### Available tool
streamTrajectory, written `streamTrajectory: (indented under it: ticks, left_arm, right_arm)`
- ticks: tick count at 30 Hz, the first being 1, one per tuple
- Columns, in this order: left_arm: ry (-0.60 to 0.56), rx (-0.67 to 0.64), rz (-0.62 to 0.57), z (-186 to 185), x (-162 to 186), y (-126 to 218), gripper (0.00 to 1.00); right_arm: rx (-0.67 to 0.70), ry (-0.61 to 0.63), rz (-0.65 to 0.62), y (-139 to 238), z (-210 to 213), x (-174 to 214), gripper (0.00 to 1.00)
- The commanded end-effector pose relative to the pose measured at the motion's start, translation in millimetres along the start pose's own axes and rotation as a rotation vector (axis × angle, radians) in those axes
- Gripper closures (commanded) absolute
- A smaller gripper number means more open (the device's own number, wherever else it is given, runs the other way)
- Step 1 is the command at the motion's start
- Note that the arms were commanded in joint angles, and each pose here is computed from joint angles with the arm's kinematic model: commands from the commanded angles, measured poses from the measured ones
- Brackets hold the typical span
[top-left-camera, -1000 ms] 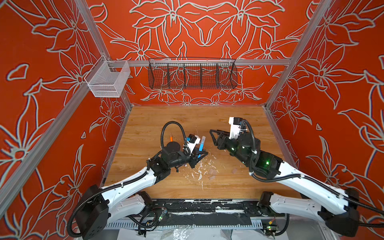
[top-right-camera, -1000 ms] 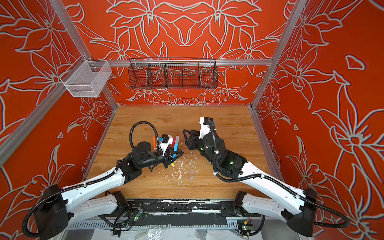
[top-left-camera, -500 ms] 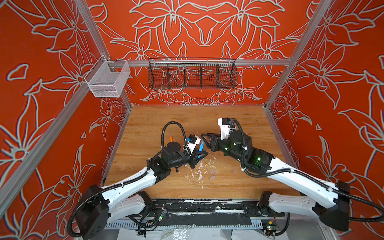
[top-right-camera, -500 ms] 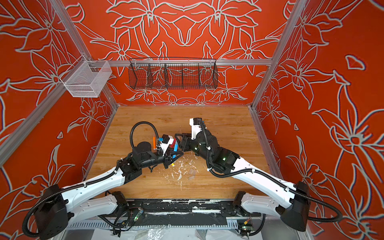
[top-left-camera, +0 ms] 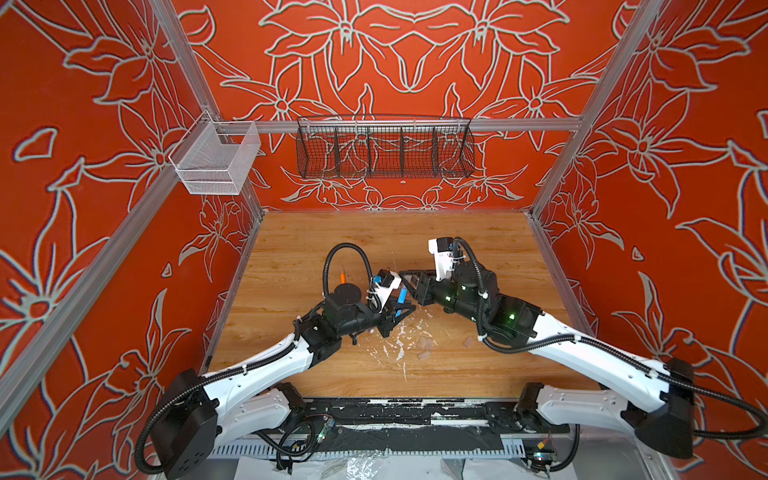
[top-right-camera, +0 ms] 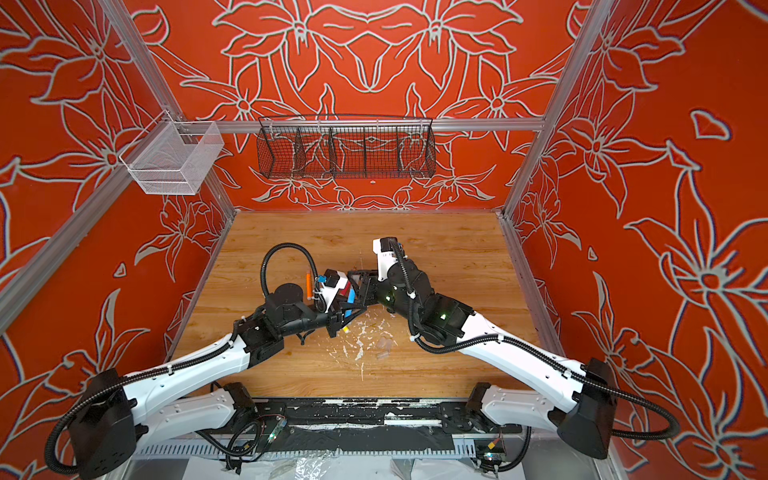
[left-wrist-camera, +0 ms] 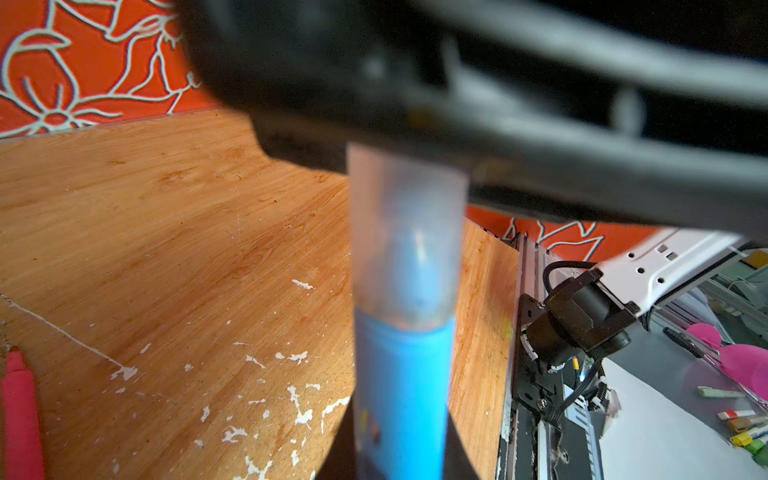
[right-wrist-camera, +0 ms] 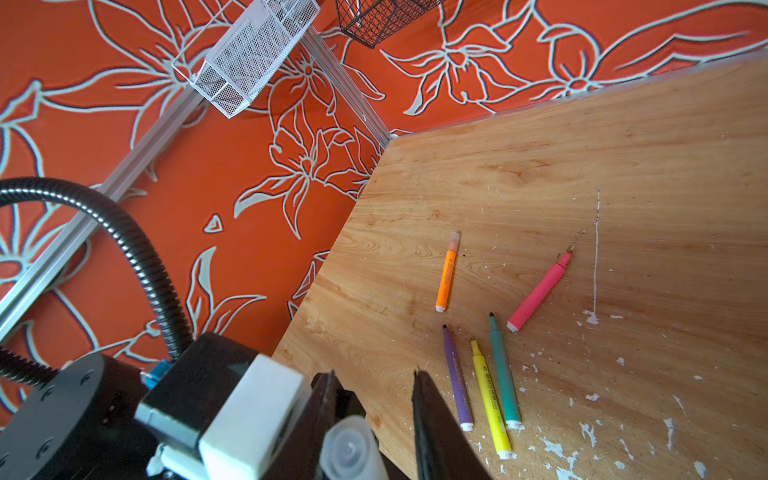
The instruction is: Insert the pens into the pen caps
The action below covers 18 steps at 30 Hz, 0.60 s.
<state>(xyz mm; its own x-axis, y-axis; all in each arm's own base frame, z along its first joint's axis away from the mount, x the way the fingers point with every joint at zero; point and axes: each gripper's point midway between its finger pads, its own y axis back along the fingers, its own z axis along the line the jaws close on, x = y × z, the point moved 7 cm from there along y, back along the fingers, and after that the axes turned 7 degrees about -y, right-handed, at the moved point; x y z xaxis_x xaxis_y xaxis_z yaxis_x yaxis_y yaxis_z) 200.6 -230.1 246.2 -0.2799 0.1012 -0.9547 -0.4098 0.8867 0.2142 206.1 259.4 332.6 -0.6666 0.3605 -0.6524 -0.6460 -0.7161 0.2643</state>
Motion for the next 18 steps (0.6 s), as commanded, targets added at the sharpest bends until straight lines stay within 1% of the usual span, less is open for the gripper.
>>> streamTrajectory:
  ticks: [1,3,6,10,13,15,18]
  left_arm:
    - [-0.039,0.022,-0.054,-6,-10,3,1.0]
    - [-0.039,0.024,-0.055,-6,-11,3,1.0]
    - [-0.04,0.016,-0.053,-6,-10,4,1.0]
    - [-0.019,0.003,-0.052,-4,-12,3,1.0]
    - [-0.005,-0.013,-0.045,-3,-15,3,1.0]
    - [0.004,-0.047,-0.059,0,-20,4,1.0]
    - [0.031,-0.132,-0.083,7,-36,6,1.0]
  right_arm:
    - [-0.002,0.011,-0.011,0,5,-5,0.68]
    - [0.0,0.014,-0.009,0,5,-5,0.7]
    - [0.001,0.01,-0.007,0,5,-5,0.76]
    - [-0.002,0.007,0.011,-2,3,0,0.88]
    - [0.003,-0.002,0.028,-5,1,9,1.0]
    - [0.007,0.001,0.04,-6,1,18,1.0]
    - [0.027,0.023,0.056,-6,2,32,1.0]
